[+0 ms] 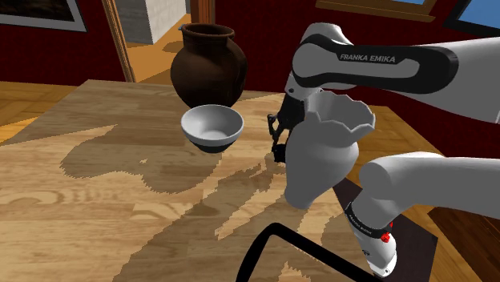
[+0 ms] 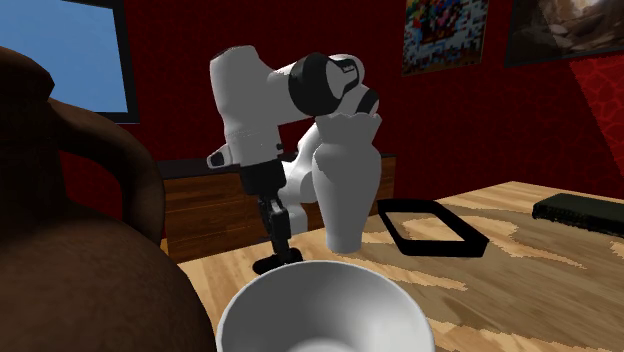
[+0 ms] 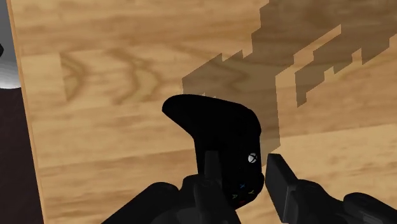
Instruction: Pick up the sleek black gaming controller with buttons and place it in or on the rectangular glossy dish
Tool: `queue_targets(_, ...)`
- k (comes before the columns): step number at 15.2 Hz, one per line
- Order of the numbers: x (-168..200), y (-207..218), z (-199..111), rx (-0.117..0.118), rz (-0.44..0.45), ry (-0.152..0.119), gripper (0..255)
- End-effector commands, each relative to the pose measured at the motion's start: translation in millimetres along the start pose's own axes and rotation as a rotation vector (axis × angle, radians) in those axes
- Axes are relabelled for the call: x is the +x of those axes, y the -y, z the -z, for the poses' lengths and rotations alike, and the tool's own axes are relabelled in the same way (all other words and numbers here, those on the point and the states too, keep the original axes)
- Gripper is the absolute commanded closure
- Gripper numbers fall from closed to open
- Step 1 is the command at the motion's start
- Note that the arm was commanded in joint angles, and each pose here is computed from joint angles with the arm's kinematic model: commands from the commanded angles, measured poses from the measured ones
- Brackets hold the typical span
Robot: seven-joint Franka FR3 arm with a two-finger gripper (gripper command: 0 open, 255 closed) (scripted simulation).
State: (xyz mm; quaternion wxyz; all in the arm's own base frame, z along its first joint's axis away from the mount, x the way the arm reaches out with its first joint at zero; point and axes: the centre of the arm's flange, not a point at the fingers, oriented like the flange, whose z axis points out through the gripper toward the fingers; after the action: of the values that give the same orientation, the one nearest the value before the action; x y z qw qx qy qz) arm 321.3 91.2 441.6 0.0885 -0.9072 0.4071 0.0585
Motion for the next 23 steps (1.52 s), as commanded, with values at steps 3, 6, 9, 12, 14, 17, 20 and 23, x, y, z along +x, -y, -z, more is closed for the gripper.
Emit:
queue_targets(3,3,-4,-14,-0.001,0.003,-0.02,255)
queue_targets(6,0,-2,2,-0.001,0.003,-0.02,255)
queue_targets(9,-3,-1,17,-0.001,0.003,-0.02,255)
queue_targets(12,-4,1,22,0.0,0.003,-0.02,255)
queue_targets(14,18,9,20,-0.055,0.075,0.037,0)
queue_targets(17,60,29,8,-0.172,0.225,0.156,0)
queue_targets(20,58,26,-8,-0.172,0.225,0.156,0)
queue_targets(23,56,23,-23,-0.172,0.225,0.156,0)
